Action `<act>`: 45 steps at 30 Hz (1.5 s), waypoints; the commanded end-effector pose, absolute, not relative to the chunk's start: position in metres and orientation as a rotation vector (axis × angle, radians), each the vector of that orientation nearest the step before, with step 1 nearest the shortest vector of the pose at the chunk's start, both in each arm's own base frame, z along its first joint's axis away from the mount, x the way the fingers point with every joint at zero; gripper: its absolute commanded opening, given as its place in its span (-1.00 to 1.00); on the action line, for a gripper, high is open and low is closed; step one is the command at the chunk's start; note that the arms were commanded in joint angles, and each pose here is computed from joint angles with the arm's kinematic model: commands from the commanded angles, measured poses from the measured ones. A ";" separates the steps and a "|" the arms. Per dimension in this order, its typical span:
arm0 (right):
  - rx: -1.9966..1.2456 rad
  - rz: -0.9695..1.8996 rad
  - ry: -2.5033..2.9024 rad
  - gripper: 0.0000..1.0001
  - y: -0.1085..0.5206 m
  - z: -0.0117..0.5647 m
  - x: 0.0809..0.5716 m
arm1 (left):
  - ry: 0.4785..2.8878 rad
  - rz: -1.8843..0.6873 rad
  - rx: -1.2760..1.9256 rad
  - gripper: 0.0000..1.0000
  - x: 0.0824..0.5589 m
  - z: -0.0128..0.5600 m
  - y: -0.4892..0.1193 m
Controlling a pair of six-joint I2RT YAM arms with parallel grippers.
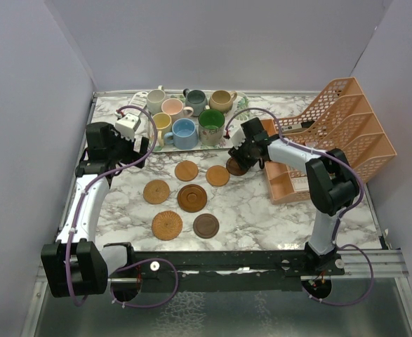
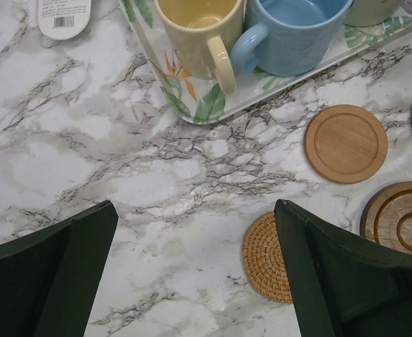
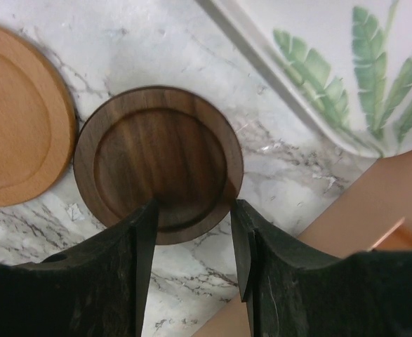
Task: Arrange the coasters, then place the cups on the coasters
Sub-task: Move the coaster to the center of the board.
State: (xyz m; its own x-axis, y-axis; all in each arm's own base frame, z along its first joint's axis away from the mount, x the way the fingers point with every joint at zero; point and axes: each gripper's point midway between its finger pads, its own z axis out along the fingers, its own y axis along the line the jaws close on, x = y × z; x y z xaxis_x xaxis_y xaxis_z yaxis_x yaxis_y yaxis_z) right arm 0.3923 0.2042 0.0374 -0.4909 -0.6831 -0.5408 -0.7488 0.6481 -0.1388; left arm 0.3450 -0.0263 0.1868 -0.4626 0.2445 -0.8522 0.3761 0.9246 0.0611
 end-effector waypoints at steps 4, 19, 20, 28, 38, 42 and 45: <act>-1.198 0.170 2.377 -0.07 0.193 0.012 0.363 | 2.027 -0.188 0.445 0.98 0.347 0.199 -0.030; -1.264 0.215 2.439 -0.09 0.174 0.007 0.312 | 2.027 -0.184 0.452 0.98 0.347 0.196 -0.029; -1.273 0.226 2.445 -0.09 0.174 0.006 0.307 | 2.026 -0.185 0.452 0.98 0.347 0.196 -0.029; -1.389 0.304 2.457 -0.09 0.180 -0.002 0.264 | 2.026 -0.177 0.454 0.98 0.347 0.195 -0.029; -1.632 0.468 2.353 -0.10 0.213 -0.002 0.204 | 2.028 -0.178 0.453 0.98 0.347 0.195 -0.029; -1.728 0.515 2.285 -0.10 0.228 -0.001 0.189 | 2.028 -0.172 0.451 0.98 0.347 0.195 -0.028; -1.778 0.543 2.243 -0.10 0.238 0.000 0.183 | 2.029 -0.167 0.449 0.98 0.346 0.195 -0.027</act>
State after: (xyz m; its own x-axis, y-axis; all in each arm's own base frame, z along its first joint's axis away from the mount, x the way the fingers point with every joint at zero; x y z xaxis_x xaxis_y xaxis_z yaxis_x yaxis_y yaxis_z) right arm 0.2342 0.2467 0.0233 -0.2543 -0.8299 -0.4966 -0.9569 0.2902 0.0050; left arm 0.3456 -0.0264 0.1866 -0.4589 0.2443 -0.8542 0.3762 0.9244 0.0623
